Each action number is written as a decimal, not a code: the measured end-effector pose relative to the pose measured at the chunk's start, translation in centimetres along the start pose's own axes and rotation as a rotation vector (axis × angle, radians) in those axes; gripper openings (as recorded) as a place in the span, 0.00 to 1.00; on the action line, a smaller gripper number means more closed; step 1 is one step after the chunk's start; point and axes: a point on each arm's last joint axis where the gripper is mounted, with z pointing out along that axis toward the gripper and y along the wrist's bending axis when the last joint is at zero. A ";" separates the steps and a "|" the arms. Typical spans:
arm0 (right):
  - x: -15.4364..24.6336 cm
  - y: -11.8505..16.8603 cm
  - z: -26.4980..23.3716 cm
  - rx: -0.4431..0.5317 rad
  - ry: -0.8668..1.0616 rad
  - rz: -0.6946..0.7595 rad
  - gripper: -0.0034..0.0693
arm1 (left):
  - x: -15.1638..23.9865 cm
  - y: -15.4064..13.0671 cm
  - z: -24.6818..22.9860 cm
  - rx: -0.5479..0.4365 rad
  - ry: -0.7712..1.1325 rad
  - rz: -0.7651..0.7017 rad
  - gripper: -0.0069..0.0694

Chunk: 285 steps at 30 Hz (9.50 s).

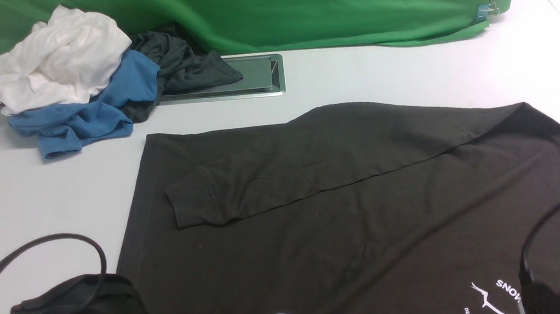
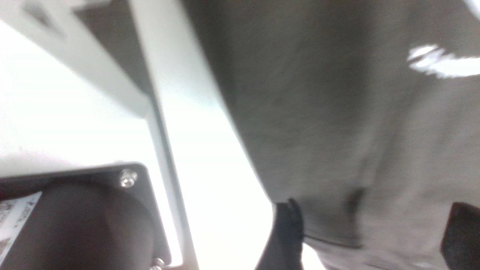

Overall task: Fold a long-sleeved shirt on a white desktop.
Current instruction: 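Grasp the near edge of the shirt at its hem and shoulder corners, then fold the black garment in half by bringing its near edge over to the far edge, then pull the folded dark garment lengthwise by its ends to straighten it flat on the table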

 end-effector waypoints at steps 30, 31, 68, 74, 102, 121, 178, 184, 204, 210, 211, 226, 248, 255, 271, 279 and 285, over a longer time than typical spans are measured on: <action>-1.0 -1.9 7.0 0.006 0.342 -0.311 0.18 | 0.0 0.1 -1.4 -0.057 -0.085 -0.028 0.14; -1.1 -1.9 6.5 -0.004 0.323 -0.245 0.15 | 0.2 -0.1 -1.9 -0.068 -0.099 -0.030 0.14; -0.9 -23.1 2.7 0.289 -0.189 0.545 0.15 | 5.0 23.2 -3.0 -0.358 -0.194 -0.638 0.14; -1.2 -25.4 3.7 0.297 -0.212 0.601 0.15 | 4.6 25.8 -3.1 -0.391 -0.187 -0.594 0.14; -0.6 -31.5 6.0 0.389 -0.337 0.781 0.21 | 5.0 31.7 -0.2 -0.614 -0.190 -0.468 0.14; 1.8 -33.3 6.6 0.548 -0.366 0.889 0.48 | 5.4 33.3 1.1 -0.737 -0.172 -0.299 0.48; -11.0 -27.0 6.3 -0.155 -0.667 0.923 0.09 | 12.4 37.8 1.7 -1.099 -0.430 -0.626 0.15; -10.8 -26.8 4.2 -0.163 -0.690 0.942 0.09 | 10.1 34.9 1.0 -0.704 -0.427 -0.848 0.16; -17.1 -29.9 3.0 -0.234 -0.669 0.807 0.08 | 3.7 27.1 5.5 -0.183 -0.359 -0.957 0.16; -17.2 -31.3 4.5 -0.112 -0.700 0.871 0.08 | 3.7 27.1 5.5 -0.187 -0.364 -0.962 0.16; -17.3 -31.8 4.7 -0.078 -0.721 0.885 0.08 | 3.7 27.2 5.5 -0.191 -0.366 -0.962 0.16; -14.2 -36.2 4.9 0.143 -0.870 1.039 0.09 | 3.7 27.1 5.5 -0.191 -0.355 -0.942 0.16; 11.7 -30.3 3.0 -0.083 -0.374 1.559 0.51 | 0.4 22.2 -2.5 -0.167 -0.436 -0.783 0.16; 11.6 -29.6 7.6 -0.149 -0.343 1.616 0.98 | -0.7 18.3 -3.7 -0.160 -0.466 -0.711 0.16; 7.4 -31.3 10.5 -0.071 -0.408 1.543 1.00 | 0.0 17.8 -3.4 -0.216 -0.472 -0.707 0.16; 7.4 -31.2 10.6 -0.080 -0.384 1.528 0.80 | 0.0 17.8 -3.4 -0.218 -0.472 -0.707 0.16; 6.6 -30.9 10.4 -0.129 -0.363 1.507 0.27 | 0.0 17.9 -3.5 -0.229 -0.474 -0.703 0.16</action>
